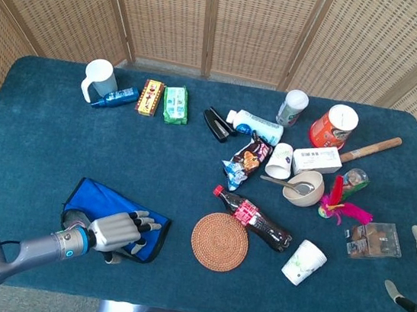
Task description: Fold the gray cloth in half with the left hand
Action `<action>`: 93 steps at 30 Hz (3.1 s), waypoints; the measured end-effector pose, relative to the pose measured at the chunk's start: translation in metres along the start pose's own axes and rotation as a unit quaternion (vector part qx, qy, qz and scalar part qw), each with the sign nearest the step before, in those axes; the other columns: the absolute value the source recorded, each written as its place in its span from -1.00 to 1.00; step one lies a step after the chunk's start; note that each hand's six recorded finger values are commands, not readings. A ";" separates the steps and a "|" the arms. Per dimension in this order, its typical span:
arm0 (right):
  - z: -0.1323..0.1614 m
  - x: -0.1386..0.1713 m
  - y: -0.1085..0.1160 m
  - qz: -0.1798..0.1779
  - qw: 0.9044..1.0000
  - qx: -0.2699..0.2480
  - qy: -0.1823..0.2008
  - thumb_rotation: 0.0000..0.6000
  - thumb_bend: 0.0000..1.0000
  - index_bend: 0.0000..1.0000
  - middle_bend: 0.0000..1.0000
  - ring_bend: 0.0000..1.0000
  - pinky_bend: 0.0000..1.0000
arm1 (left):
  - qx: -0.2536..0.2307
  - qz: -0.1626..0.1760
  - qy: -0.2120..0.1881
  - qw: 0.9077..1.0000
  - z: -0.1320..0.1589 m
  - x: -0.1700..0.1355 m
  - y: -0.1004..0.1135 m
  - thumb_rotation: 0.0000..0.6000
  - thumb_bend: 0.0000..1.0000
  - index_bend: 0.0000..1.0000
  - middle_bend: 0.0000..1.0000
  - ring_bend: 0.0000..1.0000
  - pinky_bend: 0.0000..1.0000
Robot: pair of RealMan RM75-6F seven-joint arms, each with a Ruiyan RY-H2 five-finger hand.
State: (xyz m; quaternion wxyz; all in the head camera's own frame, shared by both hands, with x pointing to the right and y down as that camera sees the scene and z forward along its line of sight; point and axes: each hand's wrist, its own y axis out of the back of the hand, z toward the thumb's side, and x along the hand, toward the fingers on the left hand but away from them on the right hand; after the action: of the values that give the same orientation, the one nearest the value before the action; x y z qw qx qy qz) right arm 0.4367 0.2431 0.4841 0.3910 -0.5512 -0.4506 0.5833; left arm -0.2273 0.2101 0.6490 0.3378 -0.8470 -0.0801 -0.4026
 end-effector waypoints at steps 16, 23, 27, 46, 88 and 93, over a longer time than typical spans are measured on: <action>0.001 0.001 0.000 0.000 1.000 0.000 0.001 1.00 -1.00 -1.00 -1.00 -1.00 -1.00 | 0.019 0.013 0.007 1.000 0.000 -0.014 0.000 1.00 -0.32 -0.05 -1.00 -1.00 -1.00; 0.002 0.002 0.000 0.001 1.000 0.000 0.002 1.00 -1.00 -1.00 -1.00 -1.00 -1.00 | 0.026 0.056 0.040 0.997 -0.020 -0.027 0.012 1.00 -0.32 -0.04 -1.00 -1.00 -1.00; 0.002 0.002 -0.001 0.002 1.000 0.001 0.003 1.00 -1.00 -1.00 -1.00 -1.00 -1.00 | 0.043 0.061 0.059 0.995 -0.032 -0.033 0.011 1.00 -0.32 -0.03 -1.00 -1.00 -1.00; 0.006 0.001 -0.006 0.010 1.000 0.007 0.006 1.00 -1.00 -1.00 -1.00 -1.00 -1.00 | 0.006 0.046 0.150 0.988 -0.087 -0.054 -0.005 1.00 -0.32 -0.07 -1.00 -1.00 -1.00; 0.006 0.002 -0.006 0.010 1.000 0.007 0.007 1.00 -1.00 -1.00 -1.00 -1.00 -1.00 | -0.005 -0.017 0.171 0.985 -0.091 -0.088 -0.044 1.00 -0.32 -0.18 -1.00 -1.00 -1.00; 0.006 0.003 -0.006 0.011 1.000 0.006 0.007 1.00 -1.00 -1.00 -1.00 -1.00 -1.00 | -0.005 0.003 0.168 0.986 -0.088 -0.086 -0.041 1.00 -0.32 -0.23 -1.00 -1.00 -1.00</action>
State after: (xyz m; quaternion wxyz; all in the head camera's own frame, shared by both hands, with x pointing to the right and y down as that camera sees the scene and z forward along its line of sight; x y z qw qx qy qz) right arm 0.4303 0.2468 0.4889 0.3914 -0.5573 -0.4384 0.5865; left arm -0.3564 0.1970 0.6457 0.3436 -0.7689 -0.0176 -0.5390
